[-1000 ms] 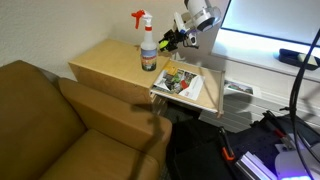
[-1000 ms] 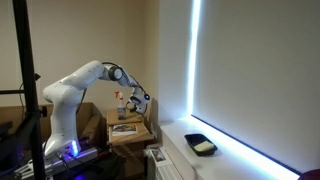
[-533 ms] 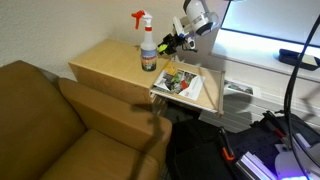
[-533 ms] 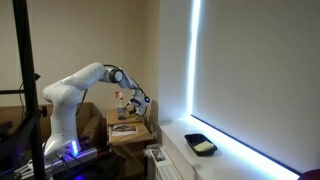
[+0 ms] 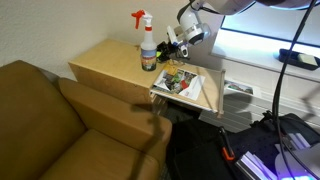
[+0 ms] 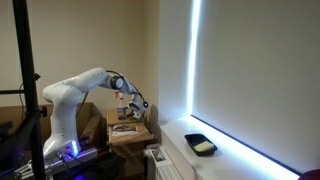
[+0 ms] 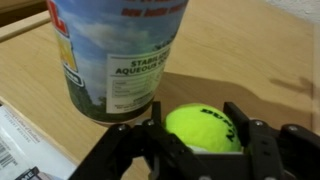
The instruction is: Put the black bowl on the windowsill and the green ball on the nightstand
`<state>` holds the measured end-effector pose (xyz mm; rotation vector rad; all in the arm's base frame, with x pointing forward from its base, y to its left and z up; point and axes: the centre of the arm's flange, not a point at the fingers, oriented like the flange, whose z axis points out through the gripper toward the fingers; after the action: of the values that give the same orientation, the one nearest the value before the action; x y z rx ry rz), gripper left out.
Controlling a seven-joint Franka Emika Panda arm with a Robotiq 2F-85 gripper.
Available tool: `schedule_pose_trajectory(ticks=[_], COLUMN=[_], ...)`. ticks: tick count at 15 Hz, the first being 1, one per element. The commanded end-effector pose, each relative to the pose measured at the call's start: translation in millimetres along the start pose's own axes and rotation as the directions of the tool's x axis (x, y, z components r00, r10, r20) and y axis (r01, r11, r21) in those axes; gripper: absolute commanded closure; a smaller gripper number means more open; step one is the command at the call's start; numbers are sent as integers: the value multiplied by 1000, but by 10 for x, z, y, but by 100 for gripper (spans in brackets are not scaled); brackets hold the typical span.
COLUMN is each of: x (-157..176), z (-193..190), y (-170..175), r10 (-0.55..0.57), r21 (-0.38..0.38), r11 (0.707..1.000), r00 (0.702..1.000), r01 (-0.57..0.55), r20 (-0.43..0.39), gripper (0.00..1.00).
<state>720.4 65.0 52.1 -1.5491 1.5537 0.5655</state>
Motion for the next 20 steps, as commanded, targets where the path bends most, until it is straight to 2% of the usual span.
schedule_pose_trajectory(ticks=[1, 3, 4, 5, 7, 11, 14, 17, 20], x=[150, 195, 214, 208, 152, -24, -247, -436, -416], z=[112, 102, 96, 69, -40, -363, -659, -1134, -1707], y=[-197, -237, -239, -214, -152, -59, 20, 141, 308], r10=[-16, -4, 13, 31, 28, 31, 22, 23, 69], r21=[64, 80, 70, 30, -3, -114, -196, -208, -200], r11=[998, 997, 997, 999, 1000, 992, 978, 971, 956], r00=[1000, 1000, 1000, 999, 998, 990, 967, 908, 829], r01=[15, 2, -14, -32, -28, -47, -73, -121, -213], r20=[20, 16, 12, 13, -51, -138, -254, -419, -554], gripper=[62, 62, 13, 11, 2, 0, 0, 0, 0])
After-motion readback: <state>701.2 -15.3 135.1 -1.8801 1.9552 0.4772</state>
